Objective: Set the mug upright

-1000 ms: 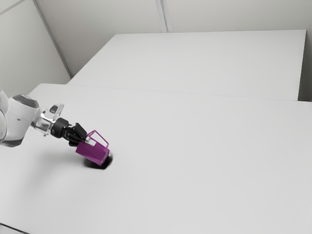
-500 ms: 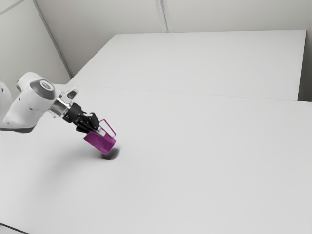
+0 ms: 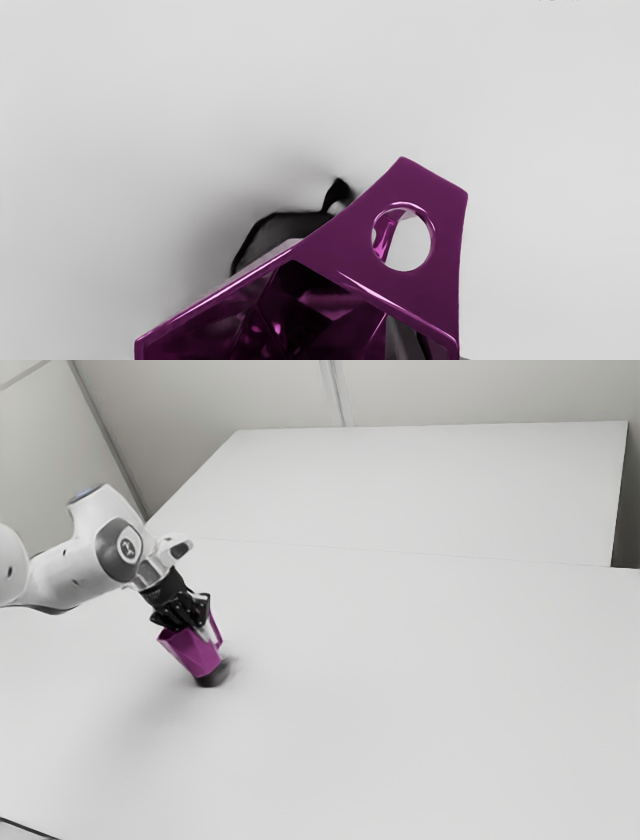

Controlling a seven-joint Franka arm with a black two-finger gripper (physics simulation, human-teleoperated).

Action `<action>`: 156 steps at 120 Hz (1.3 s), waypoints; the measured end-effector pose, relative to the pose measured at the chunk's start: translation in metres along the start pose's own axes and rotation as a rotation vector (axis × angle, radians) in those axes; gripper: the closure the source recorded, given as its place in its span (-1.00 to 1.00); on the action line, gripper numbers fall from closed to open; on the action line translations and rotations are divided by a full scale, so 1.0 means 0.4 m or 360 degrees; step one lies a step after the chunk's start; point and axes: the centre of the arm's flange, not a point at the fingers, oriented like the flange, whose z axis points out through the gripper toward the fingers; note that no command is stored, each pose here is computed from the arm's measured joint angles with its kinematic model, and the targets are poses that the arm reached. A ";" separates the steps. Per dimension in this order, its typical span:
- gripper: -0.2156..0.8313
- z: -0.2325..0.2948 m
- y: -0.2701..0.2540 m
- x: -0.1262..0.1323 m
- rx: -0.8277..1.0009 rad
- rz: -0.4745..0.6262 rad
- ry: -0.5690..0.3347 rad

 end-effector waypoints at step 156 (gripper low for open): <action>-0.02 0.073 0.276 -0.072 0.0387 -0.0309 0.0222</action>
